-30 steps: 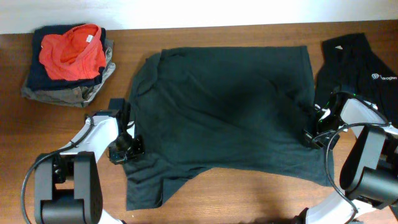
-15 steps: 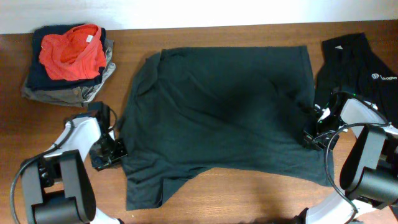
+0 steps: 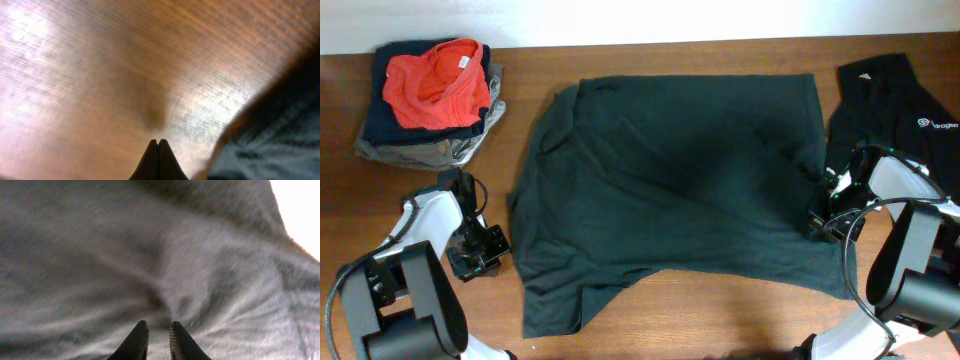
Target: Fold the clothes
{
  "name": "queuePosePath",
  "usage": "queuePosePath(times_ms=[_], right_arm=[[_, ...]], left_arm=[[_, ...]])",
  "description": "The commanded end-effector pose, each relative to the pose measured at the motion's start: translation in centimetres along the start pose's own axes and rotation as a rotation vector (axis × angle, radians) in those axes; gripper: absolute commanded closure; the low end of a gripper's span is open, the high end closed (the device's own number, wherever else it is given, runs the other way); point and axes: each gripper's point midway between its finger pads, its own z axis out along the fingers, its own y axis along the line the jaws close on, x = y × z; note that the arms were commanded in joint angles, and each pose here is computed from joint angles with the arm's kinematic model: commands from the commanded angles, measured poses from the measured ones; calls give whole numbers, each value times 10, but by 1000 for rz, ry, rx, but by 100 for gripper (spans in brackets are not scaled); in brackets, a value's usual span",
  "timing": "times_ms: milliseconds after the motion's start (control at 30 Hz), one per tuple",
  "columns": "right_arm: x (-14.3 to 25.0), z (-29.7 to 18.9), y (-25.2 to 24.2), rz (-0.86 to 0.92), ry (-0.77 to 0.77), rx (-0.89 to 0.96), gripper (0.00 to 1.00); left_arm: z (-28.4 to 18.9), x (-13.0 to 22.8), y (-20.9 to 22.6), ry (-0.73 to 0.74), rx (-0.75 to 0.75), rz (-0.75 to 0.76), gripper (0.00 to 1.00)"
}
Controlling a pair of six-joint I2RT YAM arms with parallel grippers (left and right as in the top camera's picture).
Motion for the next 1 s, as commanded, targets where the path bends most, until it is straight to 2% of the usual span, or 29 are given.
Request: queuePosePath(times_ms=[0, 67, 133, 167, 200, 233, 267, 300, 333, 367, 433, 467, 700, 767, 800, 833, 967], right_arm=[[-6, -39, 32, -114, -78, -125, 78], [-2, -57, 46, -154, -105, -159, 74], [4, -77, 60, -199, -144, -171, 64], [7, -85, 66, -222, -162, -175, 53], [11, -92, 73, -246, -179, -179, 42], [17, -101, 83, -284, -205, -185, 30], [19, -103, 87, -301, -214, -188, 27], [23, -107, 93, -324, -228, -192, 22], [28, -110, 99, -350, -239, -196, 18], [31, -111, 105, -371, -247, -201, 17], [35, -112, 115, -402, -255, -210, 15], [37, -111, 121, -422, -256, -216, 15], [43, -109, 130, -452, -247, -234, 14], [43, -109, 130, -450, -246, -232, 14], [43, -109, 130, -449, -244, -232, 14], [44, -109, 129, -448, -242, -231, 14], [43, -109, 130, -450, -245, -232, 14]], left_arm=[[-44, -21, -4, -146, 29, -15, 99], [-69, -25, -9, -211, 53, -1, 99], [-96, -23, -22, -269, 116, 56, 100], [-108, -19, -32, -290, 168, 104, 98], [-119, -11, -43, -300, 221, 156, 92], [-128, 3, -56, -302, 284, 231, 80], [-131, 9, -61, -298, 306, 264, 74], [-135, 22, -69, -282, 333, 312, 62], [-136, 35, -74, -260, 344, 341, 42], [-136, 44, -77, -239, 346, 363, 27], [-134, 65, -86, -181, 349, 414, 6], [-130, 78, -92, -144, 342, 452, 4], [-92, 131, -109, -8, 261, 642, 7], [-73, 141, -110, 21, 241, 674, 11], [-64, 144, -110, 31, 233, 687, 18], [-54, 148, -109, 41, 226, 699, 20], [-34, 157, -116, 58, 263, 731, 25]])
